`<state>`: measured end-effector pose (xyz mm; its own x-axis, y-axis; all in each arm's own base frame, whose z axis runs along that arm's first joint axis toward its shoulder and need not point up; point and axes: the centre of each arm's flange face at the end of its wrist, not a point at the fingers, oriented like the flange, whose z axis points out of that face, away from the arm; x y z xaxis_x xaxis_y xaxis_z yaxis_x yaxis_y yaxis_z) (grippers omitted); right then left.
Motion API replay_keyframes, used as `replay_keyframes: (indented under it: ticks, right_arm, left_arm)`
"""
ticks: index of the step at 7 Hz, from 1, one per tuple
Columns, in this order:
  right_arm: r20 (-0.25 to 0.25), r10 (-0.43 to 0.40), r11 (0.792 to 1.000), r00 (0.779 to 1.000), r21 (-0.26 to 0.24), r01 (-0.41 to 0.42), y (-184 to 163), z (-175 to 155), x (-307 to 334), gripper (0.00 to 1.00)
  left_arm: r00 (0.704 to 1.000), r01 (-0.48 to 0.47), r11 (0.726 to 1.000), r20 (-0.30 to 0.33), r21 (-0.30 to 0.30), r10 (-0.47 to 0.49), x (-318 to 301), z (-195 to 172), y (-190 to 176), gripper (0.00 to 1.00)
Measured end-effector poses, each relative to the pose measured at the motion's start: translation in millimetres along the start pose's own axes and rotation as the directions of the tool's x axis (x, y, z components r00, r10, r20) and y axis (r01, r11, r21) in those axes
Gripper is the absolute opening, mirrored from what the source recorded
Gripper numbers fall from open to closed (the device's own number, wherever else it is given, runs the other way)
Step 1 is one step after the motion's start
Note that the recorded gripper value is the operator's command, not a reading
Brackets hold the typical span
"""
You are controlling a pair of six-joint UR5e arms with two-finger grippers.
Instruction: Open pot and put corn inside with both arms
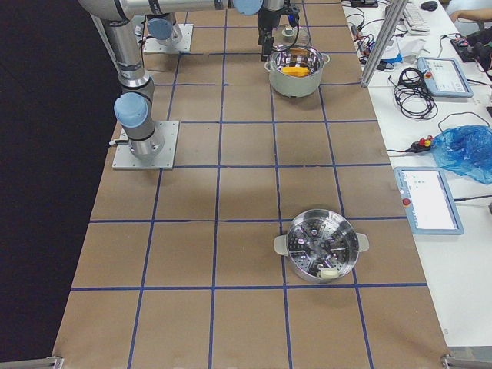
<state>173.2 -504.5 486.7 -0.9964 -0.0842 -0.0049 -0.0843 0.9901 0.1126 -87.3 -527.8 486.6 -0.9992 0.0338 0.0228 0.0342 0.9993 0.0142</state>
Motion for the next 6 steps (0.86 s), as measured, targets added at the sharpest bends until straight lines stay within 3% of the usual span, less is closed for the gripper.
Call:
replay_keyframes:
  ticks: [6]
  right_arm:
    - [0.002, -0.002, 1.0, 1.0, 0.003, 0.002, -0.4, -1.4, 1.0, 0.97]
  left_arm:
    - [1.0, -0.001, 1.0, 0.001, 0.005, 0.001, 0.1, -2.7, 0.4, 1.0]
